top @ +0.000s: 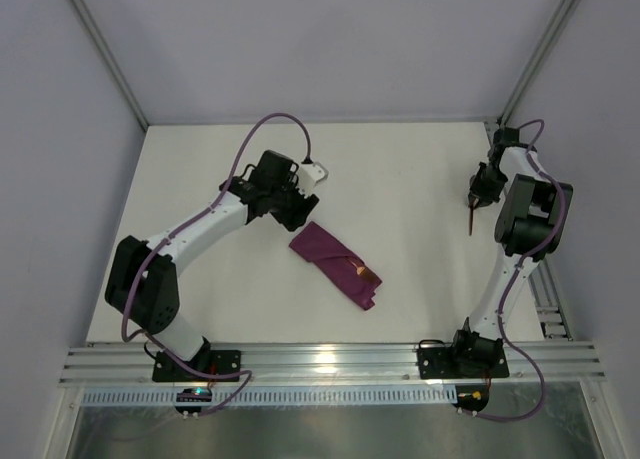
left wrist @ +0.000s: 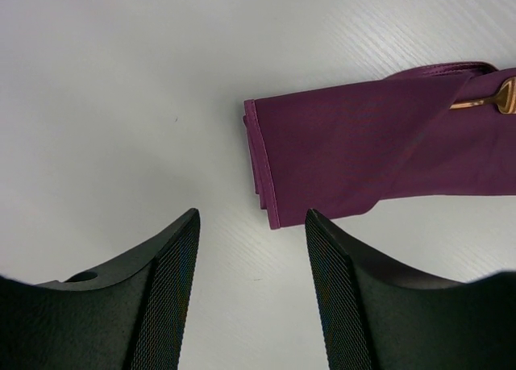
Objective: Fold the napkin into a case and place the utensils inside
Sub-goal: Pick up the knife from the corner of the board.
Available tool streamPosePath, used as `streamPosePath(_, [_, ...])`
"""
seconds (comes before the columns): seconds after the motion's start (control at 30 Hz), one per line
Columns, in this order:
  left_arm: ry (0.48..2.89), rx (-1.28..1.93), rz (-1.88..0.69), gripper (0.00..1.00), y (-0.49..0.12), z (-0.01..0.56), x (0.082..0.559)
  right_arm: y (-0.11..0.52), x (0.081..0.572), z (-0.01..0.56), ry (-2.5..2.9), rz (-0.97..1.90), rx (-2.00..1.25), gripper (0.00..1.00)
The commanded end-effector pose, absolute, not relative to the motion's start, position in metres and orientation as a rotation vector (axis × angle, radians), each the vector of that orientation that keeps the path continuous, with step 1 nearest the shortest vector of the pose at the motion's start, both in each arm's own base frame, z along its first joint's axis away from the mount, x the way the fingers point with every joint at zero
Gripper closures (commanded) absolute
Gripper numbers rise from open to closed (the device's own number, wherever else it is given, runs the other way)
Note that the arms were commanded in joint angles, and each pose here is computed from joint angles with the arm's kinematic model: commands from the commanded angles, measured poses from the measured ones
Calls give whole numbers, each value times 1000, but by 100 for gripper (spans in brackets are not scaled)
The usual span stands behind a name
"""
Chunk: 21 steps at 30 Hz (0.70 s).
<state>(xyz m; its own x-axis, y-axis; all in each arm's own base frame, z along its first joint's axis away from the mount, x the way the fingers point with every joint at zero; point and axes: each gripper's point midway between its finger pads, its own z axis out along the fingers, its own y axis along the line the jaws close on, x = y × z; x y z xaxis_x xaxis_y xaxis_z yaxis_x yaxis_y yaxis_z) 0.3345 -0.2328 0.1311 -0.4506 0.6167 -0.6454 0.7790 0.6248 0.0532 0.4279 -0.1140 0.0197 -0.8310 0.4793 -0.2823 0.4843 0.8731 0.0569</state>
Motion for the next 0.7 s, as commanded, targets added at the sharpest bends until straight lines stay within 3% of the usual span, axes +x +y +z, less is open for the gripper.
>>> streamPosePath(0.0, [2152, 1099, -355, 43, -240, 152, 339, -108, 428, 21, 2761, 23, 717, 80])
streamPosePath(0.03, [2155, 1096, -356, 43, -240, 152, 338, -108, 427, 21, 2760, 29, 716, 95])
streamPosePath(0.07, [2153, 1102, -354, 43, -239, 153, 338, -106, 425, 19, 2768, 36, 713, 97])
streamPosePath(0.2, [2143, 1119, -385, 43, -241, 161, 332, -101, 428, 33, 2698, 73, 720, 97])
streamPosePath(0.47, [2122, 1196, -566, 42, -250, 193, 297, -59, 406, 148, 2310, 216, 733, 97])
streamPosePath(0.63, [2059, 1221, -650, 40, -263, 227, 275, 40, 382, 203, 2136, 459, 643, 97])
streamPosePath(0.67, [2037, 1240, -669, 36, -270, 234, 267, 63, 369, 217, 2075, 549, 675, 97])
